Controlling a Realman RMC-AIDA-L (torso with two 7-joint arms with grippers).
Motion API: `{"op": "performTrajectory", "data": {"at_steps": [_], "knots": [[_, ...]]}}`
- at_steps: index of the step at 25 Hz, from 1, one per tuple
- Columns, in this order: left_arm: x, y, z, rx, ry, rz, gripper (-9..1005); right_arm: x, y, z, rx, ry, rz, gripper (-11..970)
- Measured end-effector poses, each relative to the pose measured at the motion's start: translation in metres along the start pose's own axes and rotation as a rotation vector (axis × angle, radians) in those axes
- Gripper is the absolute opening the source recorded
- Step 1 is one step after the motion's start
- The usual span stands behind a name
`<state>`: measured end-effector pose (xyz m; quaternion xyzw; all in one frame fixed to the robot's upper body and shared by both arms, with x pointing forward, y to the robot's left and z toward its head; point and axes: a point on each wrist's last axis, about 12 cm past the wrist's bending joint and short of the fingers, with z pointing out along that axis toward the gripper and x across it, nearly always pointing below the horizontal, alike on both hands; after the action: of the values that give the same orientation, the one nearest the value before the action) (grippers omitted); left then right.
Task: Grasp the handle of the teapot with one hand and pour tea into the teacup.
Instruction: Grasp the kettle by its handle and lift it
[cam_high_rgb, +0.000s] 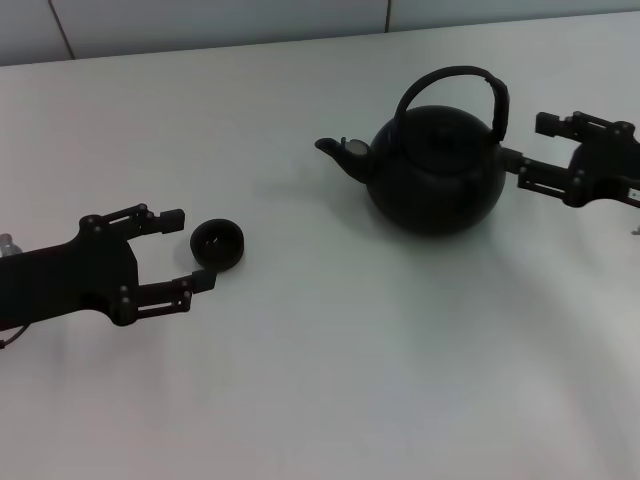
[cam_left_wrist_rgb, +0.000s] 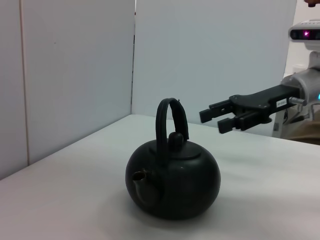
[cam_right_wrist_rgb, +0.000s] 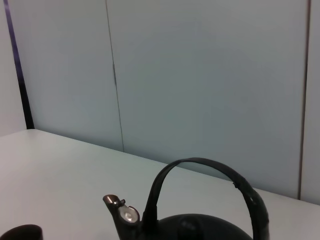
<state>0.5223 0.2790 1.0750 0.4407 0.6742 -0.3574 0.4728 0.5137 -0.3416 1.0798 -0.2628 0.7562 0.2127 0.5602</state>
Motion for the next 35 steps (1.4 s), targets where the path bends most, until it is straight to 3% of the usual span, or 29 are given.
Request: {"op": "performTrajectory", "data": {"at_steps": [13,35], "knots": [[0.001,0.003,0.0,-0.021,0.008,-0.004,810,-0.006,-0.01,0.013,0.087,-0.095,0.016,716],[0.001,0.006,0.0,-0.045,0.018,0.001,811,0.001,-0.014,0.038,0.124,-0.041,0.052,716]]}}
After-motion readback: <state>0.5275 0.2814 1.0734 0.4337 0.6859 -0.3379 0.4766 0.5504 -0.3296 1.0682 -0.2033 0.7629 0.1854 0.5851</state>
